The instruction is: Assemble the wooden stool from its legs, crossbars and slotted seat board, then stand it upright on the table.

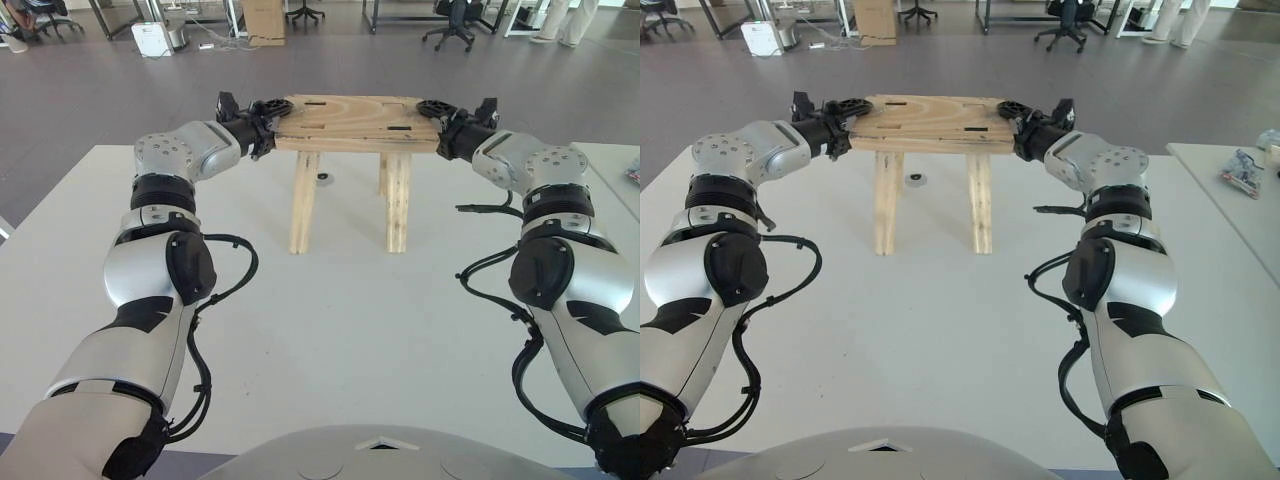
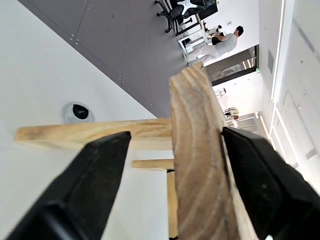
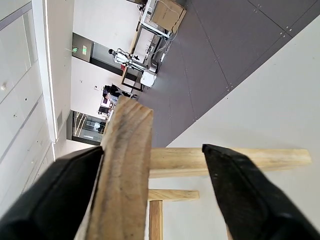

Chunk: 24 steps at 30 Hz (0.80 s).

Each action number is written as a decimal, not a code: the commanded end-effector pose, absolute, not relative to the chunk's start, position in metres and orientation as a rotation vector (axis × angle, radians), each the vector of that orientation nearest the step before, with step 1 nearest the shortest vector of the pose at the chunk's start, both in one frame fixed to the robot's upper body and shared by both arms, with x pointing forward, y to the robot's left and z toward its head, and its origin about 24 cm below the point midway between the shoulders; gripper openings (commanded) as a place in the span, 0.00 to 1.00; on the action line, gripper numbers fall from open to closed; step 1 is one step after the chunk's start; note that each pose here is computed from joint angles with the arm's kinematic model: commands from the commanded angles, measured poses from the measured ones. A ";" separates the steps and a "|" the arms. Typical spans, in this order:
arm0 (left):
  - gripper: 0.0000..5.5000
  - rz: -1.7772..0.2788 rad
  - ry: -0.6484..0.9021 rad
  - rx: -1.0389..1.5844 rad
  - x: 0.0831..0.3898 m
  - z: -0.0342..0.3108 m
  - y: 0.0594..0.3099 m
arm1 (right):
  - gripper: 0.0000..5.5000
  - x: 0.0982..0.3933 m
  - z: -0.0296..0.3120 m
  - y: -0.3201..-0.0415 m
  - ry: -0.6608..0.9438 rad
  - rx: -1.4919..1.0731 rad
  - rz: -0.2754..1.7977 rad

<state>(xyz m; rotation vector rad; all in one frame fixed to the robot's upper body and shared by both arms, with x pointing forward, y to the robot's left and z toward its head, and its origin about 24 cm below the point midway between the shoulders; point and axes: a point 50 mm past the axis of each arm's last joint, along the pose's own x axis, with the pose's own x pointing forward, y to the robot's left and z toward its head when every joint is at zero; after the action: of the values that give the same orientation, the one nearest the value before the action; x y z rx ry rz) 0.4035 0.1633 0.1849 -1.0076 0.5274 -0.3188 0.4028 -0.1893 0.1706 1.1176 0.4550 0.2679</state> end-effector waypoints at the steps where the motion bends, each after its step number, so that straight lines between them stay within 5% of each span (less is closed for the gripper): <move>1: 0.74 -0.279 0.608 -0.831 0.393 0.158 0.178 | 0.78 0.389 0.137 -0.202 0.591 1.087 0.224; 5: 0.74 -0.538 -0.078 -0.891 0.381 0.264 0.189 | 0.78 0.375 0.195 -0.203 0.343 1.145 0.649; 8: 0.74 -0.679 -0.288 -0.791 0.350 0.294 0.189 | 0.78 0.355 0.237 -0.208 0.129 1.140 0.871; 13: 0.74 -0.567 -0.340 -0.567 0.324 0.266 0.211 | 0.78 0.328 0.252 -0.234 -0.074 1.040 0.826; 18: 0.74 -0.417 -0.262 -0.470 0.317 0.225 0.235 | 0.78 0.314 0.186 -0.246 0.124 0.944 0.567; 21: 0.74 -0.278 -0.249 -0.301 0.311 0.201 0.255 | 0.78 0.301 0.148 -0.260 0.143 0.647 0.229; 24: 0.74 -0.205 -0.169 -0.193 0.301 0.169 0.254 | 0.78 0.284 0.114 -0.242 0.158 0.309 0.075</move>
<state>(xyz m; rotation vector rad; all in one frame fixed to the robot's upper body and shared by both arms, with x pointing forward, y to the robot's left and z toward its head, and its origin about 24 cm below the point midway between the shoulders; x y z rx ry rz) 0.3079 0.2571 0.1903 -0.2554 -0.2385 -0.2410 0.2940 -0.2609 0.1343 0.5162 0.1526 0.1426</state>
